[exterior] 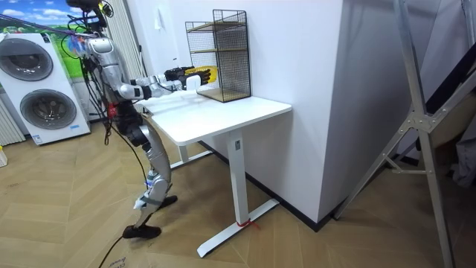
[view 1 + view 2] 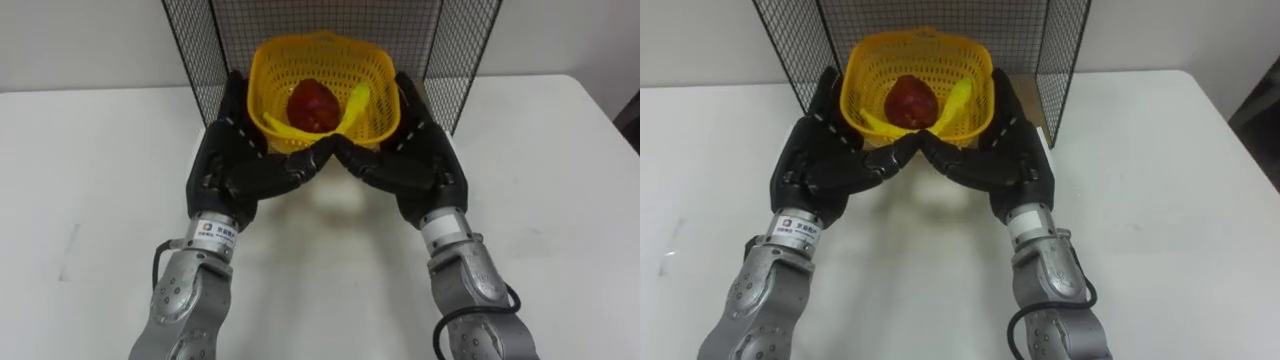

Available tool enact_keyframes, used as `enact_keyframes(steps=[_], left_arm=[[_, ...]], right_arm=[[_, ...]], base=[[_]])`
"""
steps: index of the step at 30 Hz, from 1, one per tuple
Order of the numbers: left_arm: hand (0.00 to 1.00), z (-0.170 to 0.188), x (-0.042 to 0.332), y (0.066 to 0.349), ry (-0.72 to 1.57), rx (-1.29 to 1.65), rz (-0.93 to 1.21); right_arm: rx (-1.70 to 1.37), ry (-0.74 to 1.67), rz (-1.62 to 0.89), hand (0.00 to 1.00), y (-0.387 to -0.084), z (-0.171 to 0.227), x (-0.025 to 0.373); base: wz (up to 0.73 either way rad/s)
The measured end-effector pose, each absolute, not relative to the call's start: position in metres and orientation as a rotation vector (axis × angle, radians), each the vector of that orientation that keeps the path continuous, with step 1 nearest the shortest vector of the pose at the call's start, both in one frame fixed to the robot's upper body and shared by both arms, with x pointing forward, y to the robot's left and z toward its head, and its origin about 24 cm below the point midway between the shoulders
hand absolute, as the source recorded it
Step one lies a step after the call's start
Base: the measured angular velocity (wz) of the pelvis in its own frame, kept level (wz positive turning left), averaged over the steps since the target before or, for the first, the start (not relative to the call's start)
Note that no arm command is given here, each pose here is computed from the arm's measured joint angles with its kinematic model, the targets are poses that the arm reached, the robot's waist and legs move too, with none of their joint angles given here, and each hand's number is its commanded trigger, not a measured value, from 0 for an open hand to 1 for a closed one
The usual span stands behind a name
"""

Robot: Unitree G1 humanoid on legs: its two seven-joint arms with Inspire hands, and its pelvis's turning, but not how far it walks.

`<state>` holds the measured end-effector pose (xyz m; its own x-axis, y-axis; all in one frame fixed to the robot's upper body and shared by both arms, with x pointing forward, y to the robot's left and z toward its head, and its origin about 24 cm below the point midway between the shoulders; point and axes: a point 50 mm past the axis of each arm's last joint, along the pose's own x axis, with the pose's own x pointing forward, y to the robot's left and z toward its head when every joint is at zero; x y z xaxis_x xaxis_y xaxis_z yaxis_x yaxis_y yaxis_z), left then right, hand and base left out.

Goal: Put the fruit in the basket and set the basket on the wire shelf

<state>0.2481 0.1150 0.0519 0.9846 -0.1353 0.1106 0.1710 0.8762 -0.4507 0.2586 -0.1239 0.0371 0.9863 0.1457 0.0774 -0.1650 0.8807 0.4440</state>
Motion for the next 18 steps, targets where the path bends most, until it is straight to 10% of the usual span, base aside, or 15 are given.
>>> enact_keyframes(steps=[18], left_arm=[[0.00, 0.0523, 0.2506, 0.1137, -0.069, -0.475, -0.152]], right_arm=[[0.407, -0.034, 0.174, 0.00, -0.1262, 0.0406, 0.2647]], base=[[-0.03]])
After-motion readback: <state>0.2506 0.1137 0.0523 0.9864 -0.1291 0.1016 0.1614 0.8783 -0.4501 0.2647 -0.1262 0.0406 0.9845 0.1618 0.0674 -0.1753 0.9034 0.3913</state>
